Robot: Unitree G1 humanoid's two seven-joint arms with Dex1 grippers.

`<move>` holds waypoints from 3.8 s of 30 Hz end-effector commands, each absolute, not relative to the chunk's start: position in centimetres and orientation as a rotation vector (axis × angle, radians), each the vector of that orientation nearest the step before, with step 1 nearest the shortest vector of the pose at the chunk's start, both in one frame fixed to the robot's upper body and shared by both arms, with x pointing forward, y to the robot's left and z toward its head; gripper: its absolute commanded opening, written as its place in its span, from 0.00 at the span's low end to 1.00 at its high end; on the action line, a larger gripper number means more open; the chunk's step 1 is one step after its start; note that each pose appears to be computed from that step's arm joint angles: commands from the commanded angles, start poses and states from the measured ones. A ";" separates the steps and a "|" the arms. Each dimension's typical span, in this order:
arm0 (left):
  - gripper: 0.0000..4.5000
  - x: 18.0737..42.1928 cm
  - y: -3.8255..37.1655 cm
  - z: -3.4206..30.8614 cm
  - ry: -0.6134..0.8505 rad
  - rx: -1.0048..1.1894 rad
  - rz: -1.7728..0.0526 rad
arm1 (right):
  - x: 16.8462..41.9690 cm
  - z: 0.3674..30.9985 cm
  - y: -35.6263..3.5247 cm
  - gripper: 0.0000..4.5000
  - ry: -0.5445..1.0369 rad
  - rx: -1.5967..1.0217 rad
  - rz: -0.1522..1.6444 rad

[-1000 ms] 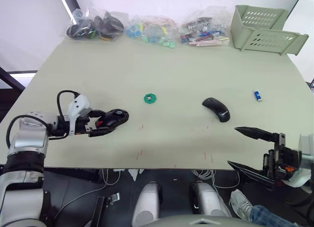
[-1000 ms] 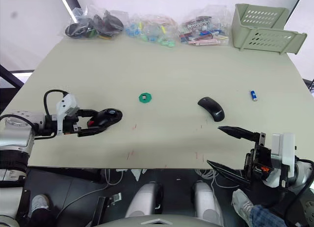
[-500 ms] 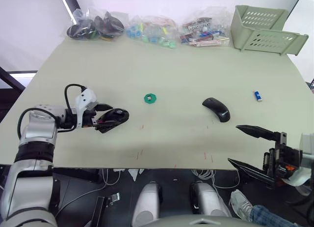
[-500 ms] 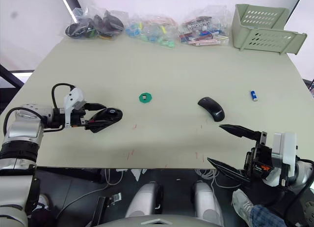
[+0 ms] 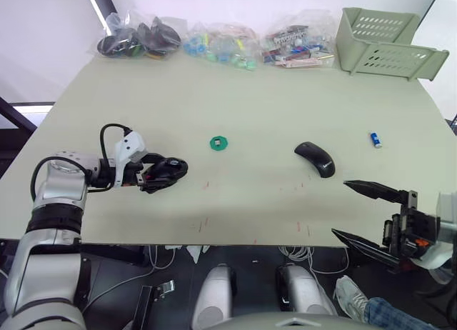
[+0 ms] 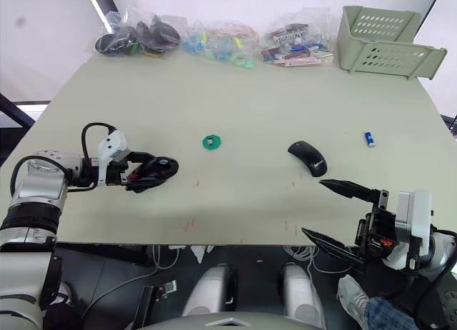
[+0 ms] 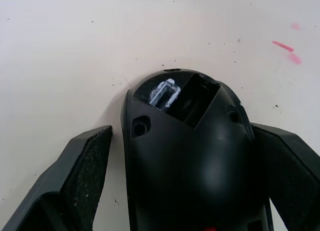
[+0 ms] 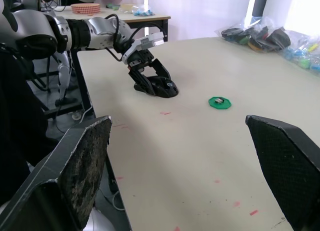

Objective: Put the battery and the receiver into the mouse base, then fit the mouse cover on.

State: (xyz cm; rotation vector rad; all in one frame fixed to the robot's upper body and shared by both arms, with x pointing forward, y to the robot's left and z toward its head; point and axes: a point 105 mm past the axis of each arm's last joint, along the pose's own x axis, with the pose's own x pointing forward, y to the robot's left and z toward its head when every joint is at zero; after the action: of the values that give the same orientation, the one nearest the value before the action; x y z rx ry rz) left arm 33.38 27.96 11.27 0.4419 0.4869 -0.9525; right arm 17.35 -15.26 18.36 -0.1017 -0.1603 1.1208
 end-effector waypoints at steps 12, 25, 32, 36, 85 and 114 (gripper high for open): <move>0.67 32.4 25.4 13.6 0.378 0.464 -1.082 | 17.3 18.7 -15.3 1.00 -0.167 -0.139 1.121; 0.67 29.1 16.3 13.9 0.391 0.637 -1.298 | 18.3 18.8 -16.4 1.00 -0.146 -0.150 1.066; 0.67 29.2 11.1 14.1 0.421 0.724 -1.332 | 18.5 19.1 -17.2 1.00 -0.110 -0.133 1.006; 0.67 29.6 9.4 14.0 0.406 0.770 -1.336 | 18.0 19.0 -17.4 1.00 -0.092 -0.137 1.006; 0.67 30.5 5.5 8.2 0.520 0.794 -1.319 | 36.6 14.7 -30.3 0.82 0.301 -0.080 0.029; 0.67 30.3 5.2 8.0 0.520 0.796 -1.322 | 39.8 11.7 -31.0 0.18 0.358 -0.064 -0.022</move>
State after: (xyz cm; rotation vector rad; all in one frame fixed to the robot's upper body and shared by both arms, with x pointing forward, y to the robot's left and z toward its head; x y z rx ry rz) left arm 30.59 5.06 9.40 0.7760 0.4687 -1.3300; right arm 39.25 -30.93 9.84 -0.0479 0.4215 -0.0245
